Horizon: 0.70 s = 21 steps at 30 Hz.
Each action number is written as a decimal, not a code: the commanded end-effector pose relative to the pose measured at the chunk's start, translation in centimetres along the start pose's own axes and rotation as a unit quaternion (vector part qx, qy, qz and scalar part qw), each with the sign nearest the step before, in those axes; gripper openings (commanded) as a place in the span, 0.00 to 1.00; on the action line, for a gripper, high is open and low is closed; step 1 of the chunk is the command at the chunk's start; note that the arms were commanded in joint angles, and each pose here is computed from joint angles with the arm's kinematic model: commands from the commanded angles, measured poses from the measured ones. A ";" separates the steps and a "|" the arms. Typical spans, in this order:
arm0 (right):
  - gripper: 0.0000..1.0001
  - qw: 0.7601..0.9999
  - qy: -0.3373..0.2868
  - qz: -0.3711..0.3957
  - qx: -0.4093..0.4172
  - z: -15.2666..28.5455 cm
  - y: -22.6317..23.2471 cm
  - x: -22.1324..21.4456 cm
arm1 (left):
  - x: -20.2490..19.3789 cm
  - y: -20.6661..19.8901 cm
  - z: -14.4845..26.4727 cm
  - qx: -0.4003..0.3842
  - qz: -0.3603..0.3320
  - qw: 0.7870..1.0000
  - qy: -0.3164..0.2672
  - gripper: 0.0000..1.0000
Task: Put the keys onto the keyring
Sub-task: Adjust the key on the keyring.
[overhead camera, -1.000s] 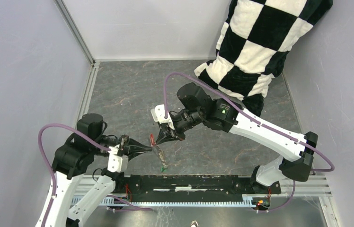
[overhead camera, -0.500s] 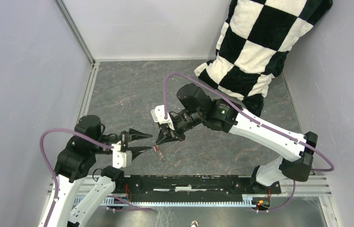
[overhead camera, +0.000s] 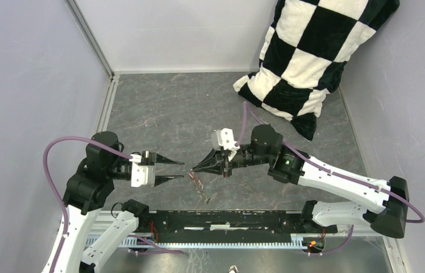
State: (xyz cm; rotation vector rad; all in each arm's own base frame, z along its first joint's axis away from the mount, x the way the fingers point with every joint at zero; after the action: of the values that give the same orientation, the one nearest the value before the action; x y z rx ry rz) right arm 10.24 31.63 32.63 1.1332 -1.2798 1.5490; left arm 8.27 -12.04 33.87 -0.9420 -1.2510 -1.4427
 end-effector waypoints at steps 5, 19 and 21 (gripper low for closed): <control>0.00 0.973 -0.210 -0.006 -0.092 1.2 -0.6 4.5 | 2.6 1.4 -0.5 0.016 0.058 0.997 -0.050 0.45; 0.00 0.962 -0.239 -0.008 -0.128 0.5 -0.6 4.1 | 3.8 1.2 -0.5 0.010 0.102 0.992 -0.073 0.46; 0.00 0.964 -0.230 -0.005 -0.134 0.2 -0.7 4.0 | 4.0 1.4 -0.6 0.011 0.115 0.990 -0.077 0.44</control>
State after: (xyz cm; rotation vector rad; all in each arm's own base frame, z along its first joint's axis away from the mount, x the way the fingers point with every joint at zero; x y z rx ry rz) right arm 9.92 31.46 34.52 1.3642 -1.6285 1.1244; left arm 8.92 -13.02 36.66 -1.0934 -1.2384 -1.2342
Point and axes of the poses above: each gripper's point midway between its finger pads, its own z axis back along the fingers, its own y axis along the line the jaws close on, x = y × z, the point moved 7 cm from there along z, back along the fingers, and after that the axes turned 11 degrees about z, right-handed, at the moved point
